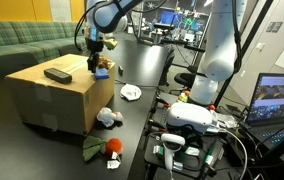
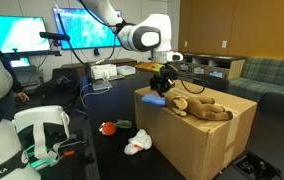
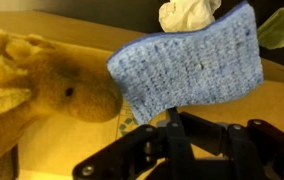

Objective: Put the white towel on the table, the moose on the box, the blue sponge on the table, the white cloth on the box, the duster on the table, lastly, the turnip plushie on the box

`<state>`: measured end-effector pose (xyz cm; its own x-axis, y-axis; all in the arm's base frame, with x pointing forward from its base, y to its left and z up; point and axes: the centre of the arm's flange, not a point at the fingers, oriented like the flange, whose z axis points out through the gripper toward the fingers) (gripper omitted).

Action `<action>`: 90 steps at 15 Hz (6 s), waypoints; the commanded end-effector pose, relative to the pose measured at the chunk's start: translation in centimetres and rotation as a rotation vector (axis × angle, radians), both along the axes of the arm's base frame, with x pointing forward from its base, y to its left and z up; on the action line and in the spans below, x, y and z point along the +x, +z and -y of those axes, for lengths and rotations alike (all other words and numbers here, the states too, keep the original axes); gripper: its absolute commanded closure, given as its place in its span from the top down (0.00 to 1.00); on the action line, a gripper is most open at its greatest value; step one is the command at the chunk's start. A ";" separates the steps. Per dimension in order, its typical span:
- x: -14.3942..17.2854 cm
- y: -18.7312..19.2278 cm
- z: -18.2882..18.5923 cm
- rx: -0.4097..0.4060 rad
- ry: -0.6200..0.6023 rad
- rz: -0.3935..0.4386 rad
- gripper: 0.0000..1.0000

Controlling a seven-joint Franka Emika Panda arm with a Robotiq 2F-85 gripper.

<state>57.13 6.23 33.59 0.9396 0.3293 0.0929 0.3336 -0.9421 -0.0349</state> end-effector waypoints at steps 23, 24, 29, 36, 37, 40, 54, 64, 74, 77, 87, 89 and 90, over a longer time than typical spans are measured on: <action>-19.6 -9.5 -6.4 -0.035 -0.225 -0.081 1.00; -19.8 -10.6 -7.2 -0.008 -0.225 -0.066 1.00; -19.4 -14.3 -9.6 0.096 -0.206 -0.015 1.00; -17.6 -18.5 -11.1 0.208 -0.189 -0.030 1.00; -17.1 -18.9 -10.8 0.212 -0.183 -0.030 1.00; -16.1 -19.3 -8.8 0.203 -0.180 -0.014 1.00; -14.2 -22.2 -3.2 0.161 -0.089 0.064 1.00; -13.2 -25.7 -1.1 0.244 -0.069 0.051 1.00; -13.9 -25.6 -2.6 0.261 0.004 0.041 0.35; -14.0 -23.5 -2.8 0.236 0.006 0.034 0.14; -11.0 -9.9 -5.2 0.067 0.027 -0.143 0.02; -10.5 -6.6 -5.3 0.028 0.013 -0.154 0.02; -9.8 -4.4 -5.2 0.008 0.003 -0.134 0.02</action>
<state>45.82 12.28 23.04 0.9371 0.3482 -0.0241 0.3403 -0.9269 -0.1585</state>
